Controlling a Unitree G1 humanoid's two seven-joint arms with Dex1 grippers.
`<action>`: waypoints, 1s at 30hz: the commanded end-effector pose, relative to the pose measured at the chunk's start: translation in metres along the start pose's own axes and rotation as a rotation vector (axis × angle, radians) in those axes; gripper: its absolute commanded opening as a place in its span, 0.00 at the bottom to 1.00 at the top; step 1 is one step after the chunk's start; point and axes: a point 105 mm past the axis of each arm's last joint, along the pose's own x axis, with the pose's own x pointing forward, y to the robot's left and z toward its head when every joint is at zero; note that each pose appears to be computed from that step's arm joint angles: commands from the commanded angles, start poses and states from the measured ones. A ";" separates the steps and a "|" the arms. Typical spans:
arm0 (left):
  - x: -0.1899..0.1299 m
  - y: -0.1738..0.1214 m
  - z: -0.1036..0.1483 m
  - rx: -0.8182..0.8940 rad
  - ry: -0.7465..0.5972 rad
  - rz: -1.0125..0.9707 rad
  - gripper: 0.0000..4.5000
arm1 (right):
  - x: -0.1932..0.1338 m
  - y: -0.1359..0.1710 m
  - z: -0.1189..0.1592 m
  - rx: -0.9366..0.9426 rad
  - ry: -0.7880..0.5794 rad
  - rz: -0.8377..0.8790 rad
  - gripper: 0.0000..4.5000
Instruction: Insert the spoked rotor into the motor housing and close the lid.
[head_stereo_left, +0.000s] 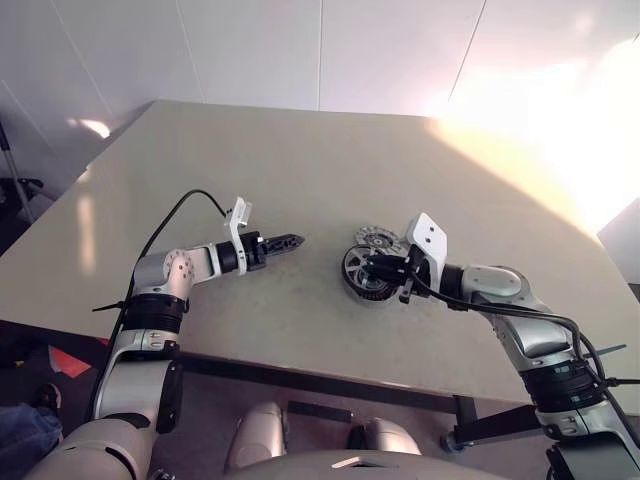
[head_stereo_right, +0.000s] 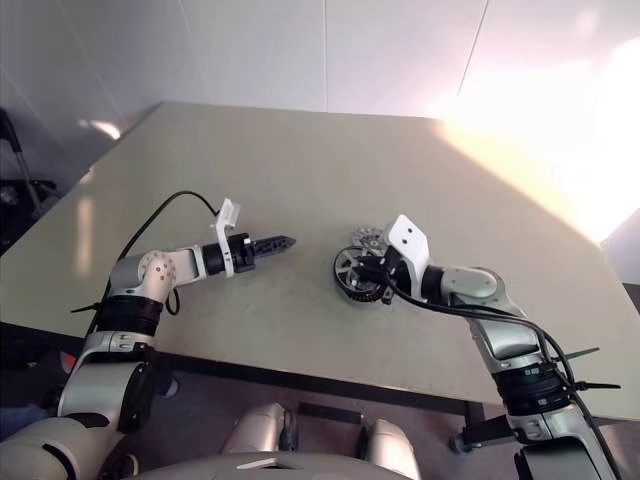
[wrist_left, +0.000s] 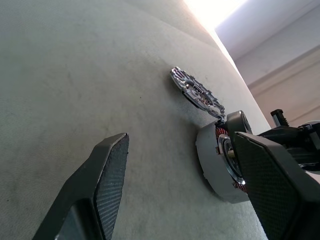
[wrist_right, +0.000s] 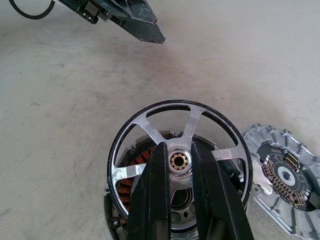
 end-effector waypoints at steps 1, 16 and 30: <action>0.002 -0.008 0.013 0.041 -0.033 -0.020 0.79 | -0.007 -0.007 0.017 -0.031 -0.045 -0.021 0.06; 0.004 -0.005 0.008 0.027 -0.044 -0.016 0.79 | -0.015 0.001 0.029 -0.054 -0.051 0.017 0.06; -0.002 -0.004 0.006 0.029 -0.033 -0.002 0.79 | -0.012 0.002 0.006 -0.004 0.000 0.007 0.06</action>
